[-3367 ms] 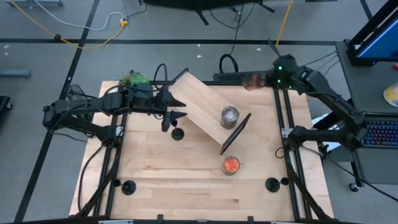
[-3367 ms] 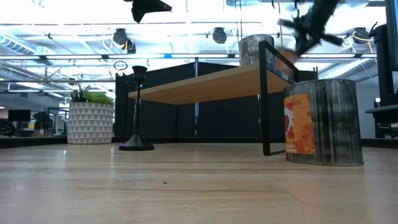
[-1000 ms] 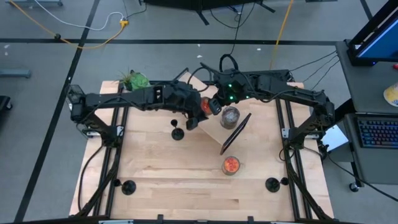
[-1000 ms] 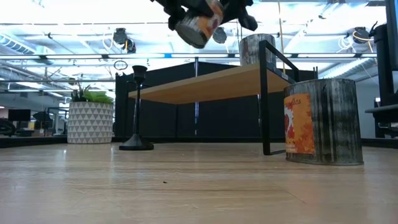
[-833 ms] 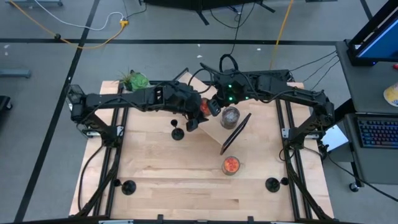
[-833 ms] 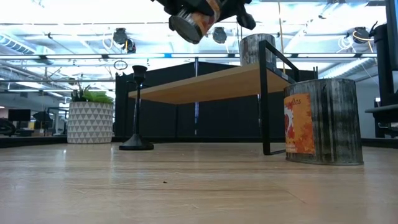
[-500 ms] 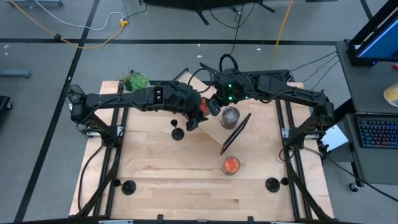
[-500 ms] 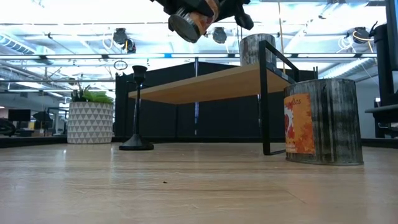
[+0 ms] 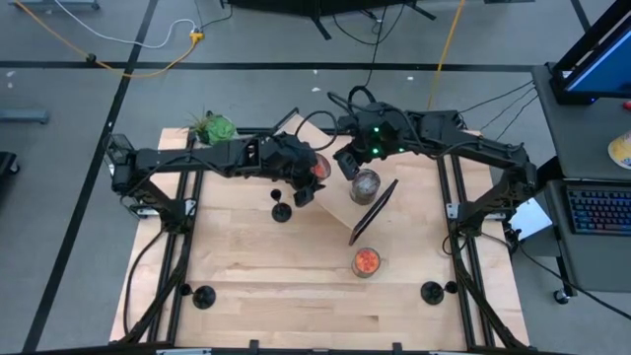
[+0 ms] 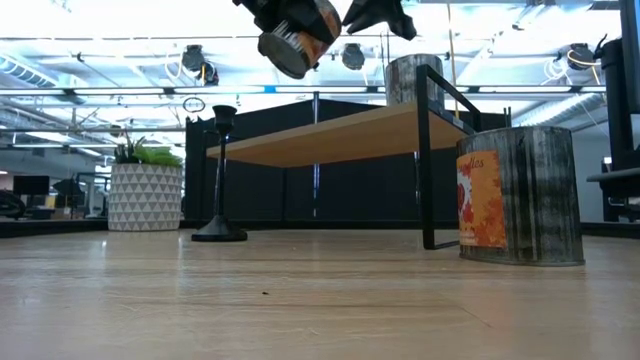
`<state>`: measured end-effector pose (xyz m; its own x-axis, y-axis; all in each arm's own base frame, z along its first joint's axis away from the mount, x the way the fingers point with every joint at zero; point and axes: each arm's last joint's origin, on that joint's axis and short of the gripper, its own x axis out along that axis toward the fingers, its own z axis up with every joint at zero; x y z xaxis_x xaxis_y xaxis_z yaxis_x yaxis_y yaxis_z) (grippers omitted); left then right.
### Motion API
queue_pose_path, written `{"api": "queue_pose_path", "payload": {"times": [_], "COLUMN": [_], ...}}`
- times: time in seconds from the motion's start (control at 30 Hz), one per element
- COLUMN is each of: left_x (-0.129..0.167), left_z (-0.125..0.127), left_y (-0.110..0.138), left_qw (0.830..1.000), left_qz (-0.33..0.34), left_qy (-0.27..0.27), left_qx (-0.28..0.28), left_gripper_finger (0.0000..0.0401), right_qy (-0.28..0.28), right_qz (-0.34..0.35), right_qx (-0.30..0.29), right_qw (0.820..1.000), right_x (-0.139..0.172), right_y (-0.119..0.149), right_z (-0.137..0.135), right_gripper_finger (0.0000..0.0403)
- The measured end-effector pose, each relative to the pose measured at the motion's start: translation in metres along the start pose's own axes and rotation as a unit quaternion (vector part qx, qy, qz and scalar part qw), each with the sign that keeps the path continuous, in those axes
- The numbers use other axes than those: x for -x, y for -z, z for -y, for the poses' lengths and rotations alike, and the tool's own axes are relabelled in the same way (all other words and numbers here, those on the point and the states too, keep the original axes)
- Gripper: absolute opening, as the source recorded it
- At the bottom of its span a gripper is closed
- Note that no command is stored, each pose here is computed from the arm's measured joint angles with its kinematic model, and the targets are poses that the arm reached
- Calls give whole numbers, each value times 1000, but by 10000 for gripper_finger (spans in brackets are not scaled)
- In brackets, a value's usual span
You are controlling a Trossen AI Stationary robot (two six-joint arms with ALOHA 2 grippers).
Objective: Pick & Place candle stick holders
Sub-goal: Put the top orange scented candle on the shelf
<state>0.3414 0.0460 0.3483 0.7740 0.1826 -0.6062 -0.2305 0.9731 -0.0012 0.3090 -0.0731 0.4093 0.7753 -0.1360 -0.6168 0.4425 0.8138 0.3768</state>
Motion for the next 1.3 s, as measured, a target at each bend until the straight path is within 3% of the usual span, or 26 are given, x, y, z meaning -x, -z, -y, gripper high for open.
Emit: {"api": "queue_pose_path", "payload": {"times": [0.2,0.4,0.57,0.87,1.1,1.3], "left_x": [-13,-27,-37,-53,-70,-78], "left_z": [15,36,49,61,66,69], "left_y": [2,2,1,6,32,35], "left_qw": [1000,999,998,998,990,982], "left_qz": [-2,19,40,61,107,142], "left_qy": [16,40,40,0,-13,0], "left_qx": [2,0,2,31,94,128], "left_gripper_finger": [348,348,347,347,347,347], "right_qy": [30,187,257,243,201,200], "right_qz": [-8,3,48,95,123,135], "right_qx": [12,33,64,52,45,55], "right_qw": [999,982,963,964,971,969], "right_x": [20,55,92,122,118,111], "right_y": [3,13,21,67,96,112], "right_z": [9,27,32,51,62,71], "right_gripper_finger": [63,63,63,60,59,59]}}
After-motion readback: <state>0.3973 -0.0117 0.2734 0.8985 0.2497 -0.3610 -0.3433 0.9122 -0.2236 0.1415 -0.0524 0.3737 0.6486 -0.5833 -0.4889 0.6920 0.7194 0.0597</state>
